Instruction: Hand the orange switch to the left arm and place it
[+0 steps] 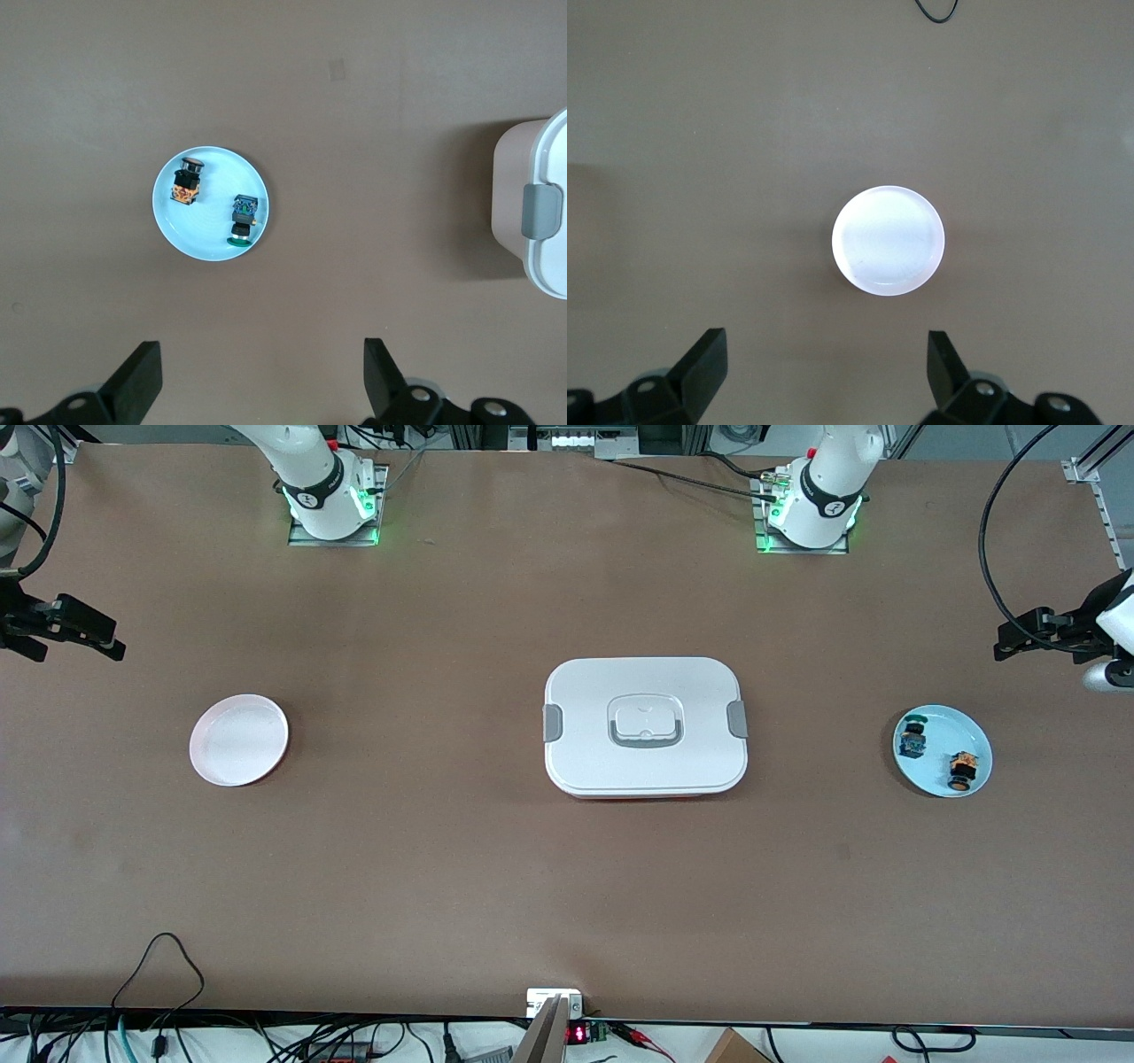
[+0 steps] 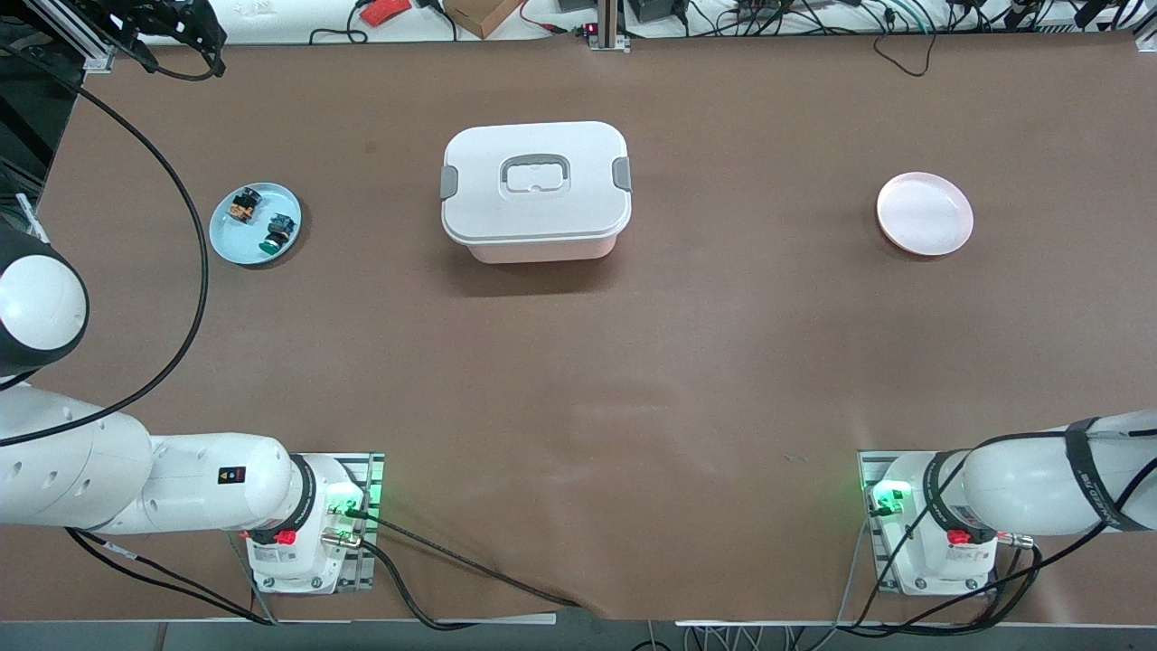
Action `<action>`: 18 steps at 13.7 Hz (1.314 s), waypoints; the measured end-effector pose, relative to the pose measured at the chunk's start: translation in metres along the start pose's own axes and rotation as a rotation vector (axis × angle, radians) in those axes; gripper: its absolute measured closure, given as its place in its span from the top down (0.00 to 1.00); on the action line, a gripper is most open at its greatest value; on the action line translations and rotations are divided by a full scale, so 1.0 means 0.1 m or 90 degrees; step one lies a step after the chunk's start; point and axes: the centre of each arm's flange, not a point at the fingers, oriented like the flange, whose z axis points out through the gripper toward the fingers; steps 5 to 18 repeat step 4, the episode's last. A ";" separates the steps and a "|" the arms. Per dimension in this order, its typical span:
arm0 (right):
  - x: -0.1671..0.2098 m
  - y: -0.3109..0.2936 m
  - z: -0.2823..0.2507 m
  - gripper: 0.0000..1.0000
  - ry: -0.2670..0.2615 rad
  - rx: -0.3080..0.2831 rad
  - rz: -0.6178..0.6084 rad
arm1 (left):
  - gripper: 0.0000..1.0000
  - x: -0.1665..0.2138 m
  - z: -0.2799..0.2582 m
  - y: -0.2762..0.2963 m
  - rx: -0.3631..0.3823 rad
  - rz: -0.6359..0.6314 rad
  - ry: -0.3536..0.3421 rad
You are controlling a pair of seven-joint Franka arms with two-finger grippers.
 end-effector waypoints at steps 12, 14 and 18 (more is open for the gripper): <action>0.00 0.00 0.00 1.00 0.000 0.000 0.005 | 1.00 0.08 -0.05 0.00 0.002 0.001 0.009; 0.00 0.00 0.00 1.00 0.000 0.000 0.005 | 1.00 0.08 -0.05 0.00 0.002 0.001 0.009; 0.00 0.00 0.00 1.00 0.000 0.000 0.005 | 1.00 0.08 -0.05 0.00 0.002 0.001 0.009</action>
